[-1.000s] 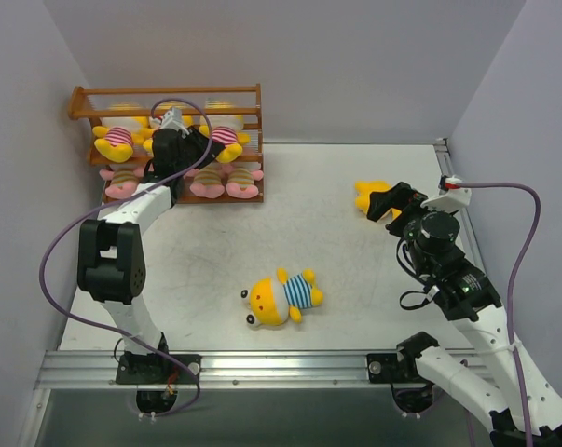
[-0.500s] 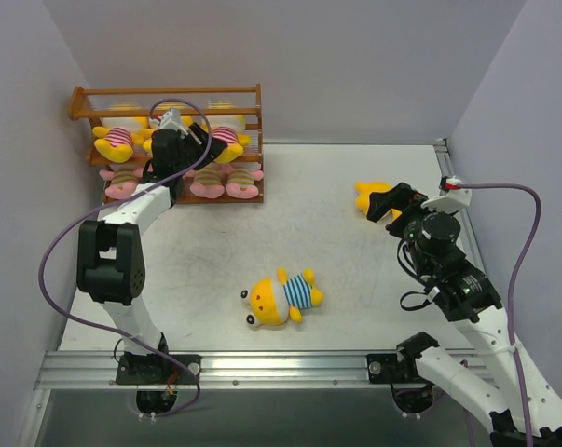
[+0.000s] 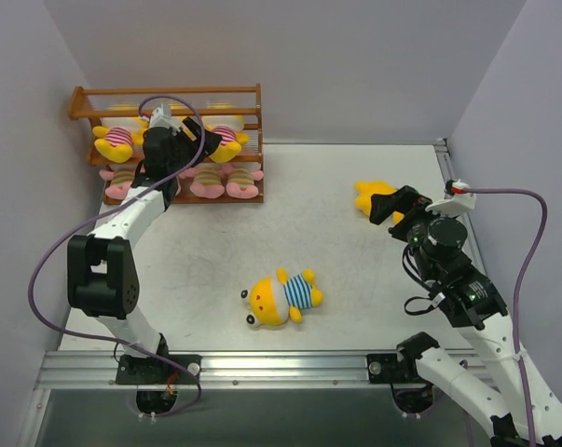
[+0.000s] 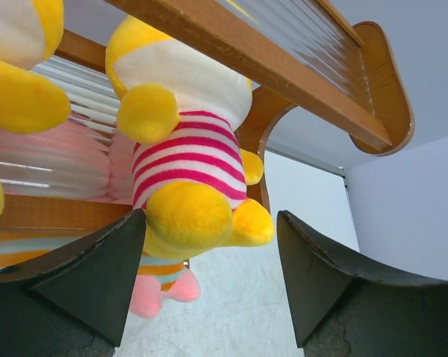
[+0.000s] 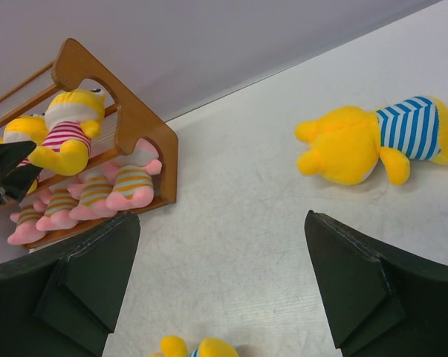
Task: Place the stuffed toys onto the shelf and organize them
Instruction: Place the stuffed toy onto shelf, then grab a stuffed toy with the right arm
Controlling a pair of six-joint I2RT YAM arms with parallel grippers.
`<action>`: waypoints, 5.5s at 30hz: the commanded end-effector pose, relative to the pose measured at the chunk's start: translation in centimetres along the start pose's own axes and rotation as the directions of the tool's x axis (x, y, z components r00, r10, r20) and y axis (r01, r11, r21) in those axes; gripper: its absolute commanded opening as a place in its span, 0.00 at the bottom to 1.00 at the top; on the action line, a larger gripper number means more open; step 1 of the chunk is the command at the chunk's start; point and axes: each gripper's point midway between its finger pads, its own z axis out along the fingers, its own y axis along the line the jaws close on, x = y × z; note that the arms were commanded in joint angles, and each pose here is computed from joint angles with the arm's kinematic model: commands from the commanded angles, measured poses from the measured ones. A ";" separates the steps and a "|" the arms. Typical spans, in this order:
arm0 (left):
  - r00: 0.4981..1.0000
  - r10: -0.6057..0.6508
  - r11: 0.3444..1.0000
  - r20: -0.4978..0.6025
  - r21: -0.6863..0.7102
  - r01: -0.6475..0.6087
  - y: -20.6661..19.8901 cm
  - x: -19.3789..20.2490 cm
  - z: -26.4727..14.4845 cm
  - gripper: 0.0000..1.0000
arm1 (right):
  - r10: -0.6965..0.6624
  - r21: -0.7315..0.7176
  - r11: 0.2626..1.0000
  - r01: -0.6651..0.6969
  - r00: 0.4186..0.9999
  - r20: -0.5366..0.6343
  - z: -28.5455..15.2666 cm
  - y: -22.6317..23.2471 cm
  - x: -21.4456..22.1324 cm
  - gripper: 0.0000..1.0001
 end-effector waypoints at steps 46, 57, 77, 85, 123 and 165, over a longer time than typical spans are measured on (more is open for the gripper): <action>0.995 0.099 0.990 0.025 -0.106 -0.095 0.9 1.6 -7.5 0.59 | -0.033 -0.042 0.999 0.033 0.999 -0.002 -0.3 0.4 0.0 0.99; 0.991 0.129 0.985 0.028 -0.121 -0.125 0.8 2.9 -3.2 0.45 | -0.041 -0.040 0.998 0.041 0.999 0.001 -0.3 0.2 0.1 0.99; 0.988 0.151 0.982 0.036 -0.116 -0.146 0.9 2.4 0.6 0.38 | -0.061 -0.019 0.998 0.061 0.998 0.001 0.1 -0.1 0.2 0.99; 0.988 0.149 0.985 0.041 -0.095 -0.144 -0.1 2.2 1.2 0.38 | -0.059 -0.019 0.998 0.059 0.998 -0.003 0.3 -0.1 0.3 0.99; 0.985 0.140 0.959 0.100 -0.261 -0.110 4.5 -8.4 -20.1 0.89 | -0.123 -0.043 0.992 0.121 0.992 -0.038 -0.9 -0.2 0.5 0.98; 0.901 0.323 0.903 -0.289 -0.192 -0.385 5.4 7.2 -26.1 0.96 | -0.209 -0.260 0.964 0.053 0.755 -0.622 -0.4 2.2 21.6 0.99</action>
